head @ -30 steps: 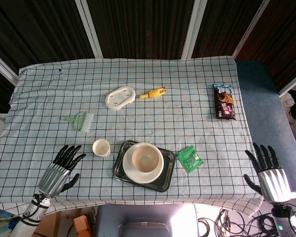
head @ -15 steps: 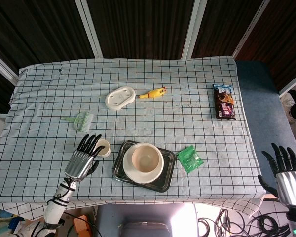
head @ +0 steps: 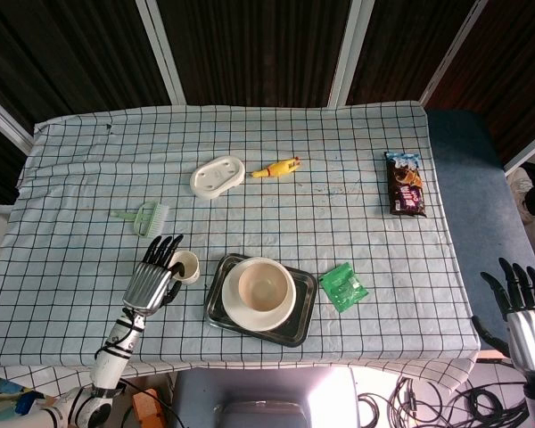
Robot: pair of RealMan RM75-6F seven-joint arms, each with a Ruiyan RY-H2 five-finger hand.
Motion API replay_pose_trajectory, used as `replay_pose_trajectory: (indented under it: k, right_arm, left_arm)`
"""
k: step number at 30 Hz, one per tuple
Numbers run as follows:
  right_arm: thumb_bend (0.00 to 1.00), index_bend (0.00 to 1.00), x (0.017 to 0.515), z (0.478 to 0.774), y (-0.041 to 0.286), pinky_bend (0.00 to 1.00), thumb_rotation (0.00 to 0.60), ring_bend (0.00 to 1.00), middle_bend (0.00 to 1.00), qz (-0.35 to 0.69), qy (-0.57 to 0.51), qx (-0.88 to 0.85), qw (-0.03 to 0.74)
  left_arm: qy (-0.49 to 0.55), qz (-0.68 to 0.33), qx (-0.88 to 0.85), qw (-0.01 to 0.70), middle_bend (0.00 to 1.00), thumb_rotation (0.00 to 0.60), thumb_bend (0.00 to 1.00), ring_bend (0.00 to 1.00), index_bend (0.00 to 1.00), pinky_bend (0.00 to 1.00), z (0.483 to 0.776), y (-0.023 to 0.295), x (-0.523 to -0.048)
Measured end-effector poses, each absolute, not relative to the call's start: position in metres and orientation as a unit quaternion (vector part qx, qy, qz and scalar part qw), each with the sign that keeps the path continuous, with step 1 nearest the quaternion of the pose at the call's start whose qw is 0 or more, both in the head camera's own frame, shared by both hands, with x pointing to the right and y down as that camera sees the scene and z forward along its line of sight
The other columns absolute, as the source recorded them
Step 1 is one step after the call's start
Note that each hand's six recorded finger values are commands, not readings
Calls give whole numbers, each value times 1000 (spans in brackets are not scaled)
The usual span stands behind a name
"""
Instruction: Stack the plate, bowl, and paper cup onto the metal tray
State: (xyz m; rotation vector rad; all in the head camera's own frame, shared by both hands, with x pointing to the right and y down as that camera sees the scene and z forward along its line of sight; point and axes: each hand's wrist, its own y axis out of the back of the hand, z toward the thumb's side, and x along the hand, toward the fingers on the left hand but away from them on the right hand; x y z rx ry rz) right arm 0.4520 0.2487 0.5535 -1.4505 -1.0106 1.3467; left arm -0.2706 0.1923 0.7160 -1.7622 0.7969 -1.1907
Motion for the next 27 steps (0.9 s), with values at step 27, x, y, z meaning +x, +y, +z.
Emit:
replay_pose_trajectory:
  k: [27]
  right_arm:
    - [177,162,468,552,250,0,600,0,0,548,-428,-581,424]
  left_arm:
    - [336,-361,-740,457,92,600,458,0,675,0,656,197,-207]
